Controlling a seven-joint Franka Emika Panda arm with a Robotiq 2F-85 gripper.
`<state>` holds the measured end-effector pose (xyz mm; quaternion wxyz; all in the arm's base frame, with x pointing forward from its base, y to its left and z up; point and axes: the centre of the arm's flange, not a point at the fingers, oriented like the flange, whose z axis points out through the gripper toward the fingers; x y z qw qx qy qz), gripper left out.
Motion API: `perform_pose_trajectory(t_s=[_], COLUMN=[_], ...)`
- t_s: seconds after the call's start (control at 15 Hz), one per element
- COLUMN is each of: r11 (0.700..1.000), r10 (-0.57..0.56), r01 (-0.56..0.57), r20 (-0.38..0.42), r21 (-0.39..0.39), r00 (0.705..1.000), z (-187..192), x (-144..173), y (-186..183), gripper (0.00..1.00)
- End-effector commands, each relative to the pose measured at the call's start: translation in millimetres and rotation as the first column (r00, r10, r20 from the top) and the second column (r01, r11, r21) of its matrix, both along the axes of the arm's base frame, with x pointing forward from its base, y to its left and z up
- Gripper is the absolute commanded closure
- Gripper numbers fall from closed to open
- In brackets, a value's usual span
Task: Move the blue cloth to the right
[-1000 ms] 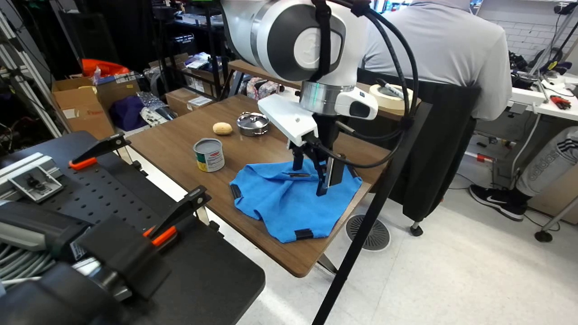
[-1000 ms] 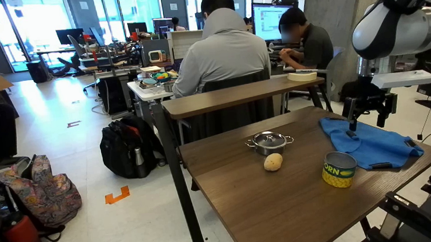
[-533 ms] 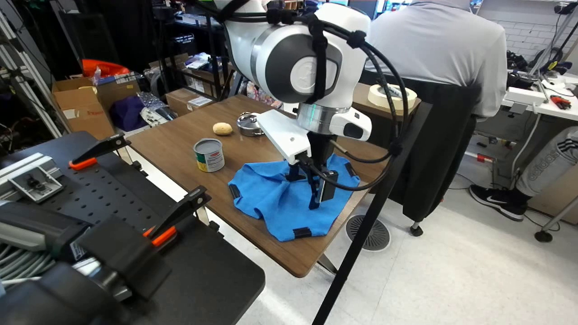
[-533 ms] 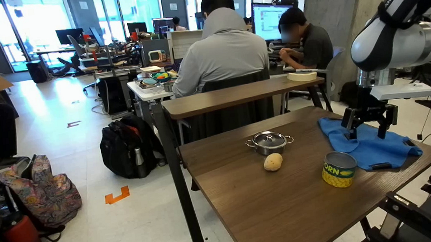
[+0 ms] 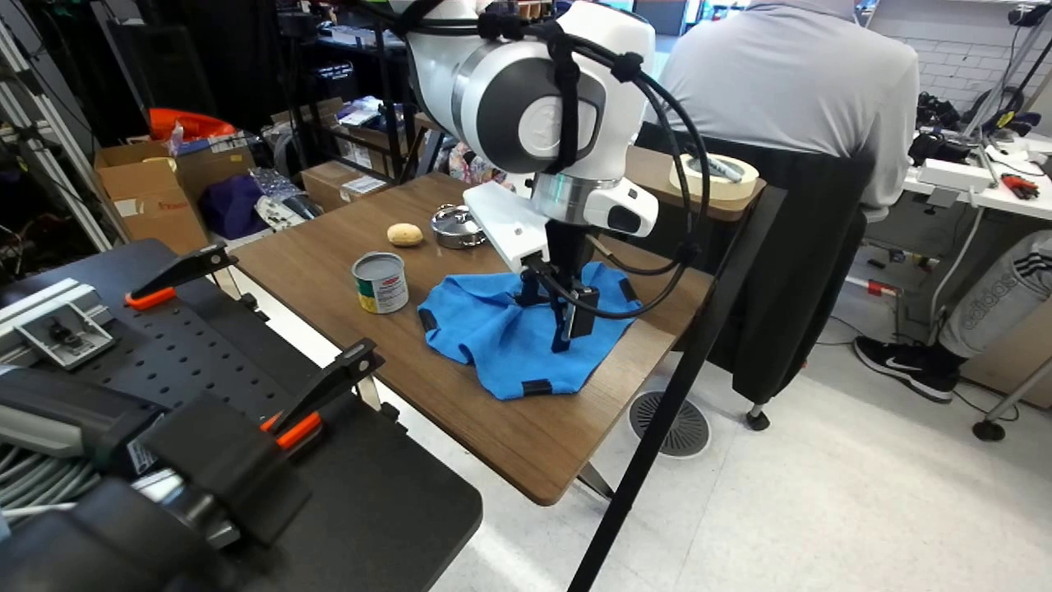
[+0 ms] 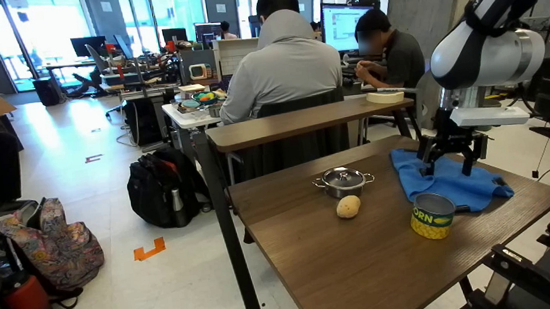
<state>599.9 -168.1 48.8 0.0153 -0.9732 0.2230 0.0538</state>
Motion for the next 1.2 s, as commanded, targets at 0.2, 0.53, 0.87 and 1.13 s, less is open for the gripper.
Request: perform_pose_trajectory(t_s=[0.2, 0.53, 0.87, 1.13], r11=[1.000, 1.000, 0.999, 0.997], r10=[-0.002, 0.006, 0.039, 0.083], r01=[0.002, -0.006, -0.039, -0.083], r20=[0.020, 0.036, 0.000, -0.021], r21=[-0.003, 0.000, -0.007, -0.003], r00=[1.000, 0.999, 0.999, 0.996], z=[-3, 7, 34, 76], x=[43, 66, 60, 25], y=[49, 80, 86, 74], gripper=[0.00, 0.00, 0.00, 0.00])
